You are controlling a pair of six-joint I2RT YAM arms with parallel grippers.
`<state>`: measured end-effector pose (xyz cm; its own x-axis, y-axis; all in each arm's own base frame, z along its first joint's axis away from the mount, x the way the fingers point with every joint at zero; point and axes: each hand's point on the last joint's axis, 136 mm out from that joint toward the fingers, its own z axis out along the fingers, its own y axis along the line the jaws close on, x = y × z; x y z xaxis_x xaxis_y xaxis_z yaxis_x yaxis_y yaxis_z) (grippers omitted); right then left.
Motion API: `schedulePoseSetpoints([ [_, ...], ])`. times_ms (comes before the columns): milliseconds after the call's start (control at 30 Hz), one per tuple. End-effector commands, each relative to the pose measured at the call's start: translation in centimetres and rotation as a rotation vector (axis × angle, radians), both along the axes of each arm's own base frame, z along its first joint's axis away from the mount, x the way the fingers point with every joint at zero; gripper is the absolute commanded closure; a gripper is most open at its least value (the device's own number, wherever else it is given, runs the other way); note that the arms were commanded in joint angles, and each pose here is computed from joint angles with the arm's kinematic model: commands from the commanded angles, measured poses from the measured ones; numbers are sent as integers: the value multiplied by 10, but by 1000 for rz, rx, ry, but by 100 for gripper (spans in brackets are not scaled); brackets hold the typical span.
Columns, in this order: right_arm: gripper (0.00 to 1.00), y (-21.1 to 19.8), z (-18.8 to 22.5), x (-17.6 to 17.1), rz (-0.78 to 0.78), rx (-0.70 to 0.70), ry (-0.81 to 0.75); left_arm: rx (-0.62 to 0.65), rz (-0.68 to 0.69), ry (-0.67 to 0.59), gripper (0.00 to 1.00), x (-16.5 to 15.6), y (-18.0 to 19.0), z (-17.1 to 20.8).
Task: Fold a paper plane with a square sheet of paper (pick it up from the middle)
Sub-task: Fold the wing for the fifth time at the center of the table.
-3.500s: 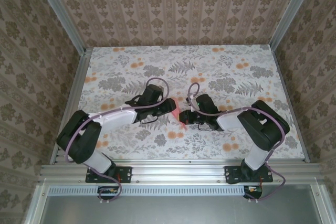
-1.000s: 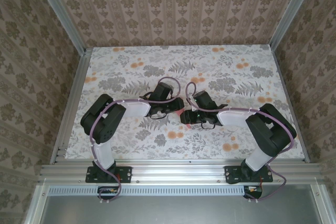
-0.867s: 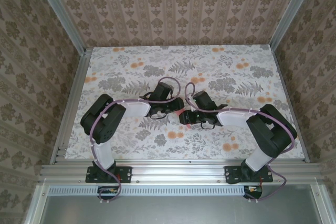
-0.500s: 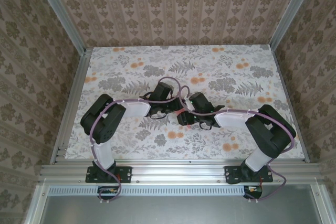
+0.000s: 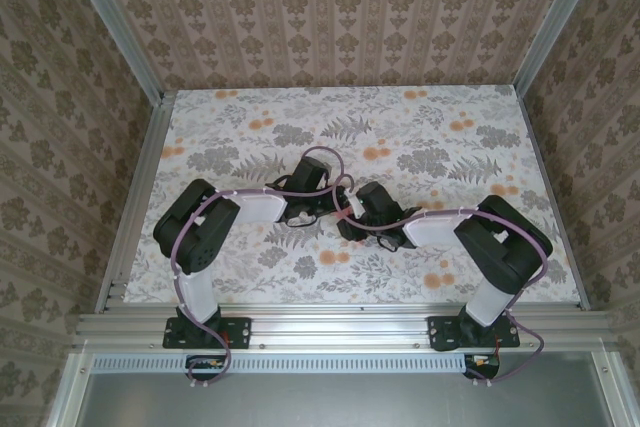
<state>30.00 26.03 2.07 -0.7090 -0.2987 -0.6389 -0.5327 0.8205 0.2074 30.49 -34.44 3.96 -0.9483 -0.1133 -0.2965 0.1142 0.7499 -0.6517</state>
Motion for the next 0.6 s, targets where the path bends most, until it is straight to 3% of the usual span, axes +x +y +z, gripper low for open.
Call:
schedulePoseSetpoints([
  [0, 69, -12, -20, -11, -22, -45, 42, -33, -8, -21, 51, 6, -9, 13],
  [267, 91, -6, -24, -27, -49, 66, 160, -61, -2, -64, 47, 5, -3, 38],
  [567, 96, 1, -16, -31, -130, 256, 269, -69, 0, -113, 42, -6, 12, 60],
])
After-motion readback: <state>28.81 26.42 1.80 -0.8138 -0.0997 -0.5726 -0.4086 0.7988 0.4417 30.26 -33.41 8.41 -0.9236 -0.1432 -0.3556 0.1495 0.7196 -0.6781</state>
